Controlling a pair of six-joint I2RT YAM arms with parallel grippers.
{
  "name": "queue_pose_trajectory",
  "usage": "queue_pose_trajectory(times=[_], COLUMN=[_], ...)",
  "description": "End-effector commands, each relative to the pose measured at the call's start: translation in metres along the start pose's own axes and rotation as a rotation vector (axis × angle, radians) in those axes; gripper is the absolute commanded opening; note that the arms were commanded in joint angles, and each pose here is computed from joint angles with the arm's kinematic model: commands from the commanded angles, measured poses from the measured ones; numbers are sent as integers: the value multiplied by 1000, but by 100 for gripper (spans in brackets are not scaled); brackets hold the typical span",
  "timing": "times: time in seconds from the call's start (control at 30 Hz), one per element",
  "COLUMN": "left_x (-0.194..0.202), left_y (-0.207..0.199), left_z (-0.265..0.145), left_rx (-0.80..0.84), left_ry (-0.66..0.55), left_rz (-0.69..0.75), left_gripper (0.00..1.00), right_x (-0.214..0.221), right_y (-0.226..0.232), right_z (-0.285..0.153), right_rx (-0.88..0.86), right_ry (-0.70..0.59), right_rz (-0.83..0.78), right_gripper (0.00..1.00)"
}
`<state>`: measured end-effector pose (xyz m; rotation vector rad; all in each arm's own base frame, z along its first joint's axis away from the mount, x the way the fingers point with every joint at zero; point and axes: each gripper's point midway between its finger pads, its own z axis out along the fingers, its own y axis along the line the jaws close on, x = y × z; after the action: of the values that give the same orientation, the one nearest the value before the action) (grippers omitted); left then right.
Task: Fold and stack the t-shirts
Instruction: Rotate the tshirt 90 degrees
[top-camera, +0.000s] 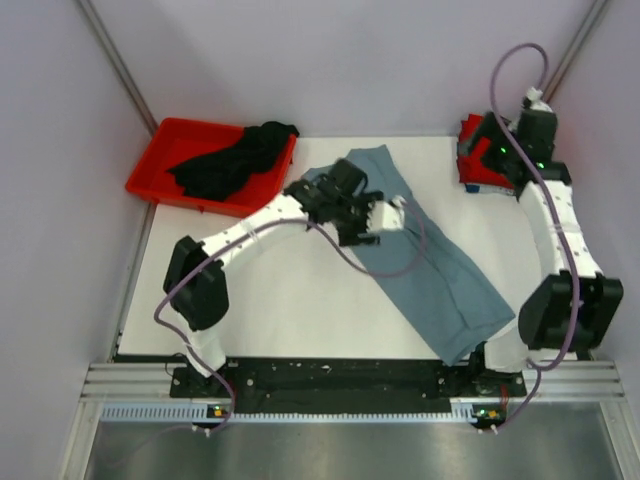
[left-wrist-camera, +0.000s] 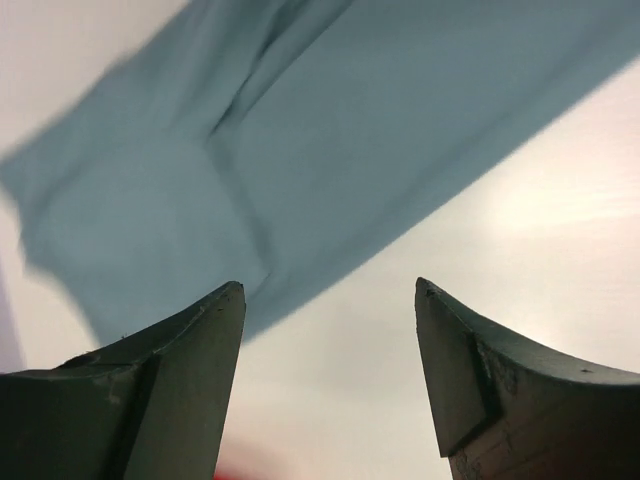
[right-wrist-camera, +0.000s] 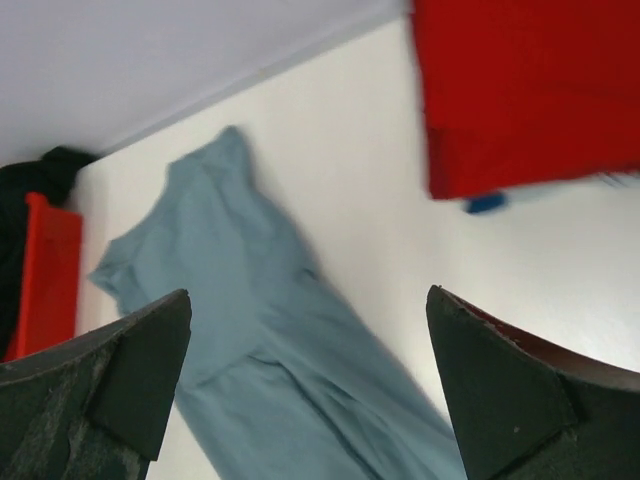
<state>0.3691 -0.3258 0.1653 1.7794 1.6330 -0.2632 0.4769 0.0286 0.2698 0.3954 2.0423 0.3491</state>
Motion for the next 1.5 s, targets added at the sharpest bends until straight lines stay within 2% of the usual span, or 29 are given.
queue_pose_trajectory(times=[0.0,0.1,0.23,0.33,0.5,0.53,0.57,0.67,0.7,0.83,1.0,1.1,1.2,1.27,1.33,1.47], left_x=[-46,-64,-83,-80,-56,-52,-46,-25,-18,19,59,56,35,25,19,34], left_y=[-147,-201,-240,-253,-247,-246,-245,-250,-251,-246,-216,-200,-187,-173,-151,-89], left_z=[18,40,69,93,119,121,123,122,120,100,71,60,52,45,38,26], left_rx=[439,525,572,564,476,463,456,481,492,522,484,448,411,389,350,183], left_ry=[-142,-142,-142,-110,-38,-26,-14,29,46,110,150,138,91,71,49,51], left_rz=[126,220,286,306,360,365,368,368,367,332,247,219,219,178,102,-81], left_gripper=[73,75,75,74,70,67,56,17,0,0,0,0,20,34,40,43], right_x=[76,98,121,137,146,148,150,158,161,171,195,202,196,196,212,270], right_y=[-89,-122,-153,-165,-162,-160,-158,-153,-150,-128,-94,-100,-101,-81,-62,-41], right_z=[-33,-52,-65,-68,-67,-66,-65,-64,-63,-57,-51,-51,-56,-66,-78,-104], right_rx=[165,253,349,371,342,330,318,277,258,156,88,155,191,172,147,128], right_ry=[179,189,232,274,301,313,321,353,367,449,559,592,575,563,603,763], right_rz=[64,86,109,134,156,161,162,162,161,161,22,-24,-71,-194,-287,-259], right_gripper=[99,99,99,98,97,97,96,91,88,77,76,76,61,60,59,52])
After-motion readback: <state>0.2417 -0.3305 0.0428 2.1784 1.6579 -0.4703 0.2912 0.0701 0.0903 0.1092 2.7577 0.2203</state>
